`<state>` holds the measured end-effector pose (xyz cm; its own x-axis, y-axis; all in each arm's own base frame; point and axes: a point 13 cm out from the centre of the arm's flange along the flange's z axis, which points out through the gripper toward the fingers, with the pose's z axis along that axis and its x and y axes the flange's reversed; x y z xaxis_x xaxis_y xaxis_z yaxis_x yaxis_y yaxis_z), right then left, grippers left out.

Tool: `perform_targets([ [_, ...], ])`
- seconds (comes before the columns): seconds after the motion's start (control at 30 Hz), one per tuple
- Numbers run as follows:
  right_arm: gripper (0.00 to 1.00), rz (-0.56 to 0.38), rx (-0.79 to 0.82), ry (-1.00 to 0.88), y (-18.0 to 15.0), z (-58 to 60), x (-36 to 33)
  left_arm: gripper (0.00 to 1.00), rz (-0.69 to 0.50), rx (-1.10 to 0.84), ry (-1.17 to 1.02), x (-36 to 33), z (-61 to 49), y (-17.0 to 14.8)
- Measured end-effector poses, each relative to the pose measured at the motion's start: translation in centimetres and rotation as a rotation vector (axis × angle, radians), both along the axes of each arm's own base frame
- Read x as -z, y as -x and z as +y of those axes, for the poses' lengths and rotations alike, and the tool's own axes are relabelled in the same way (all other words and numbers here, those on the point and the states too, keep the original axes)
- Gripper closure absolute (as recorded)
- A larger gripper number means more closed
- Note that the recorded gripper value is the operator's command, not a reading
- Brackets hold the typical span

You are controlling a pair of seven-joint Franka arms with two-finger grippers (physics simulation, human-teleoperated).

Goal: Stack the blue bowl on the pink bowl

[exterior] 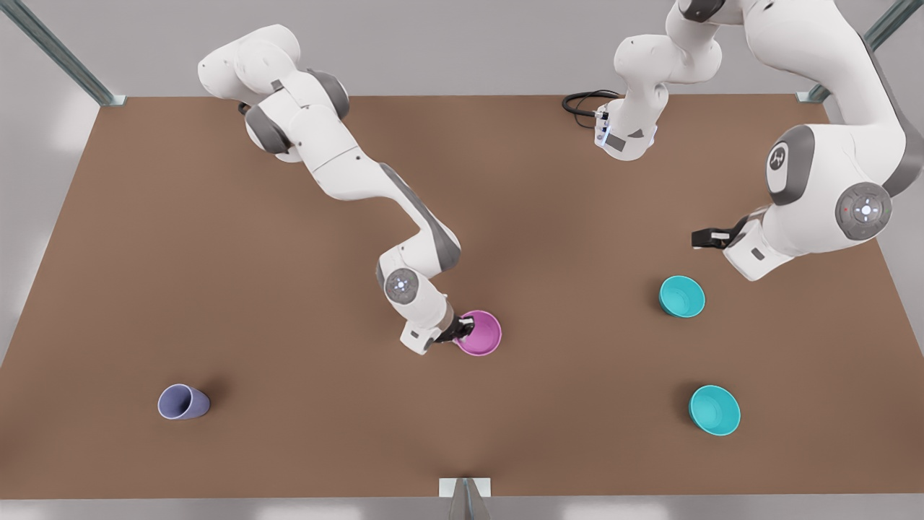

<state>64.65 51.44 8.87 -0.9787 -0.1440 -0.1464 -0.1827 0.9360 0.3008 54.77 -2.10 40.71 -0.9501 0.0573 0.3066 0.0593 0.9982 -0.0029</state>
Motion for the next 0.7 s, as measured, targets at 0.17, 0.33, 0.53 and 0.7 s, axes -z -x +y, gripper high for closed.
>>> perform_targets([
  [0.17, 0.0, 0.004, 0.106, -0.026, -1.3, -0.5, -4.4, 0.0, 0.107, -0.174, 0.038, 6.1, 6.3, -1.0],
  [0.33, 0.0, 0.168, 0.329, 0.11, -4.9, -23.7, -19.2, 0.0, 0.179, -0.348, 0.181, 18.1, 12.1, 1.2],
  [0.53, 0.0, 0.294, 0.415, 0.365, 4.7, -54.1, -32.6, 0.0, 0.095, -0.311, 0.225, 27.5, 13.7, 3.9],
  [0.7, 0.0, 0.333, 0.298, 0.419, 10.4, -56.9, -34.2, 0.0, 0.015, -0.25, 0.249, 30.7, 14.5, 3.7],
])
